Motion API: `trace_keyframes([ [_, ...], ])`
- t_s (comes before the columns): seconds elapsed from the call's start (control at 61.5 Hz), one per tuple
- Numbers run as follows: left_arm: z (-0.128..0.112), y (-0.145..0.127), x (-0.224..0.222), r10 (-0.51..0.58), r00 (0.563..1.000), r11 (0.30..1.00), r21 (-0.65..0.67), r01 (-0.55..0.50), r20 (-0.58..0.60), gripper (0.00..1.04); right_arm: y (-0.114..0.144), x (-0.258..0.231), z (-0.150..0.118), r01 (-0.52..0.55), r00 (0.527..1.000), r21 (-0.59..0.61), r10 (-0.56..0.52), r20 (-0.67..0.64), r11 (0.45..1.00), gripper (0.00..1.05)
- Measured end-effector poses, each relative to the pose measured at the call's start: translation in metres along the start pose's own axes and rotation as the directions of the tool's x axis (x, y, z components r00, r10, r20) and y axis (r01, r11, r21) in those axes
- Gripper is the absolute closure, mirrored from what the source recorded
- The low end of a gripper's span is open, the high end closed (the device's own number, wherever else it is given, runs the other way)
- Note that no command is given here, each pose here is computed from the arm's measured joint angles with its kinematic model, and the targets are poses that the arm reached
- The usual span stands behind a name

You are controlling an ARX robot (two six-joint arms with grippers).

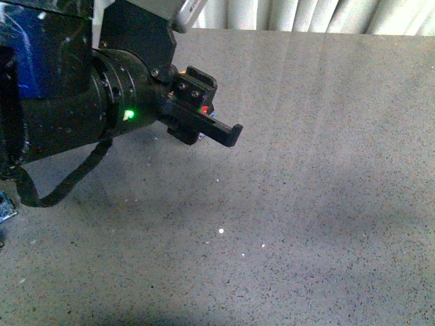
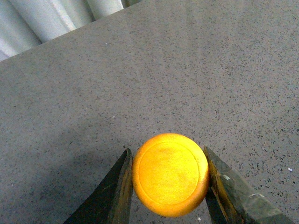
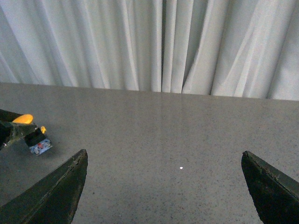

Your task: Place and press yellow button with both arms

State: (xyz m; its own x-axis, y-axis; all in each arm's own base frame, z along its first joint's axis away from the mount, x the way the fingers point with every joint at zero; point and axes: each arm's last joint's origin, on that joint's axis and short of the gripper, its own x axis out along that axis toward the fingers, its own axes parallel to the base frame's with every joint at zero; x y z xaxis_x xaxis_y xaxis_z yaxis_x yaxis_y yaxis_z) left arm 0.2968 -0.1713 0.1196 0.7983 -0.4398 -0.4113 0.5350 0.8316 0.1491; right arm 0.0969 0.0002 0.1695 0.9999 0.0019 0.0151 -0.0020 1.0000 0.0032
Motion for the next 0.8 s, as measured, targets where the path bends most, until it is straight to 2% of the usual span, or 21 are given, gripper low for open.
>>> trace_keyframes([
  [0.455,-0.021,-0.027,0.024,-0.065,0.997,0.997,0.034,0.067,-0.05,0.71,0.0,0.0,0.0,0.0,1.0,0.0,0.0,0.0,1.0,0.09],
  [0.796,-0.031,-0.034,0.029,-0.075,0.994,0.996,0.035,0.078,-0.074,0.71,0.0,0.0,0.0,0.0,1.0,0.0,0.0,0.0,1.0,0.09],
])
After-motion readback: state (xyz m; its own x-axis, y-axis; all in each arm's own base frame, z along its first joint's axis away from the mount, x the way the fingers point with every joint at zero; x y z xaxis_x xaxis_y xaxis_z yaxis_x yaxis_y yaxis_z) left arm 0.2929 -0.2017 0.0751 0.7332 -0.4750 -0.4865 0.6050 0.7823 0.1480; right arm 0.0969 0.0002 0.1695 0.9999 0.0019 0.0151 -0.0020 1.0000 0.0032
